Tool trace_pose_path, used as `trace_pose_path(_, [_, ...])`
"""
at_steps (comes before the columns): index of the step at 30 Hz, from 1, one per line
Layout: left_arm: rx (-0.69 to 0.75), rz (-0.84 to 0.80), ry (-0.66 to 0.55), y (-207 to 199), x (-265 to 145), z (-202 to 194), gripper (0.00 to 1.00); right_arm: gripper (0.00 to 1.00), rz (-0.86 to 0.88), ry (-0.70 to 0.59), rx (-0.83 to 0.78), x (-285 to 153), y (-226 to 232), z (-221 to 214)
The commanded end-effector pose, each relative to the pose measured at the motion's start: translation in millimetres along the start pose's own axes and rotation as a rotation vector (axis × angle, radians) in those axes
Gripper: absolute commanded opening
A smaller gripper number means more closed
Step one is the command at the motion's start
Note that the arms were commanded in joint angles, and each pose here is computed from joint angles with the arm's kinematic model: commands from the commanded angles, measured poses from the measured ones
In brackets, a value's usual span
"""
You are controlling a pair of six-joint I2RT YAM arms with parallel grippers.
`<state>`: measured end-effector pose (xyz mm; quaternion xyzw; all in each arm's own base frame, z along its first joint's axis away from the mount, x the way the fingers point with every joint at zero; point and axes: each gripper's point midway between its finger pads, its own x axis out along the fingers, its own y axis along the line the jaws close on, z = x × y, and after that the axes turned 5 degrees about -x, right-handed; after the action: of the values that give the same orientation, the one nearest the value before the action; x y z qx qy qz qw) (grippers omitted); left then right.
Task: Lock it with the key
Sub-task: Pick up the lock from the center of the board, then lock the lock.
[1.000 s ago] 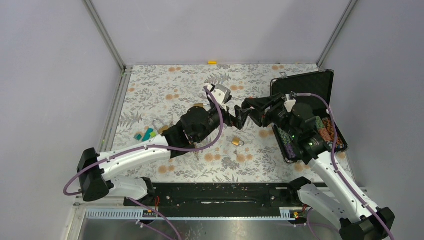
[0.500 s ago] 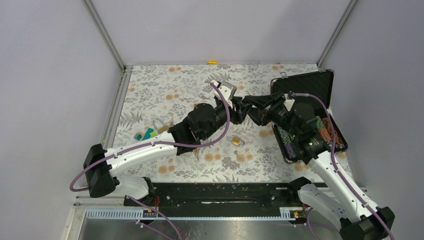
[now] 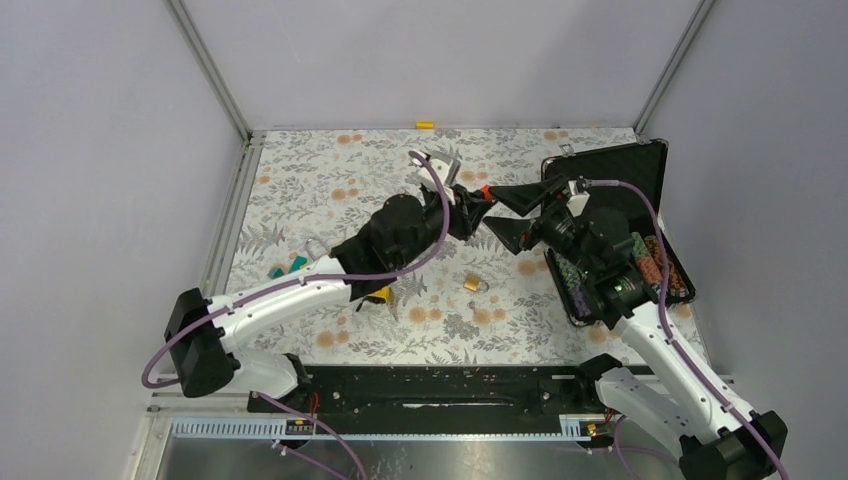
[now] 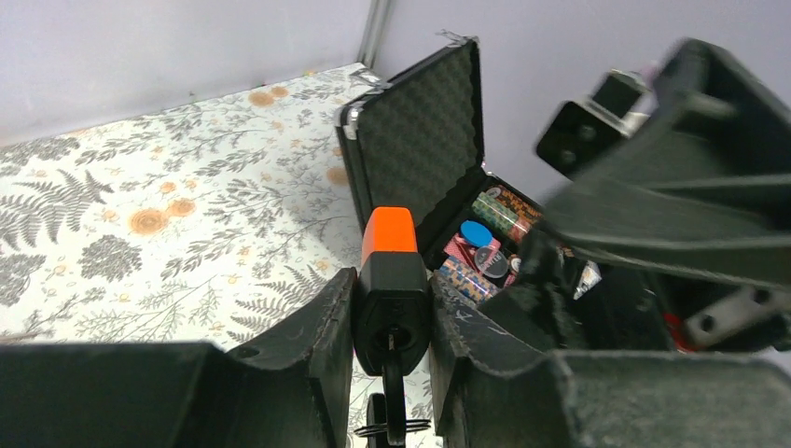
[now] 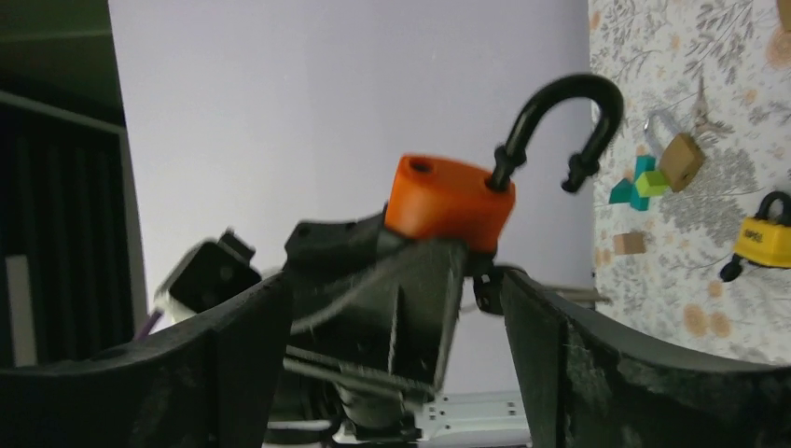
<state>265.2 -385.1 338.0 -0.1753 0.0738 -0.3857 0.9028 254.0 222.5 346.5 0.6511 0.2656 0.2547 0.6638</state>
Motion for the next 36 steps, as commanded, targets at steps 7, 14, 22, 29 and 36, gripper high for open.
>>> trace_pose_path(7, [-0.183, -0.108, -0.043, -1.1, -60.4, 74.4, 0.00, 0.88, 0.219, 0.122, -0.571, -28.5, 34.7, -26.4])
trace_pose_path(14, [-0.357, -0.105, 0.018, -7.1, -102.9, 100.7, 0.00, 0.85, 0.235, 0.166, -1.075, -42.4, 43.9, -28.7])
trace_pose_path(22, [-0.458, -0.237, 0.042, -36.8, -108.6, 111.4, 0.00, 0.84, 0.434, 0.340, -1.322, -51.9, 39.3, -56.3])
trace_pose_path(29, [-0.490, -0.274, 0.032, -42.5, -109.5, 113.5, 0.00, 0.79, 0.371, 0.201, -1.385, -34.4, 45.9, -31.6])
trace_pose_path(36, [-0.519, -0.327, 0.055, -52.0, -109.2, 111.6, 0.00, 0.69, 0.467, 0.291, -1.389, -22.3, 49.5, -41.9])
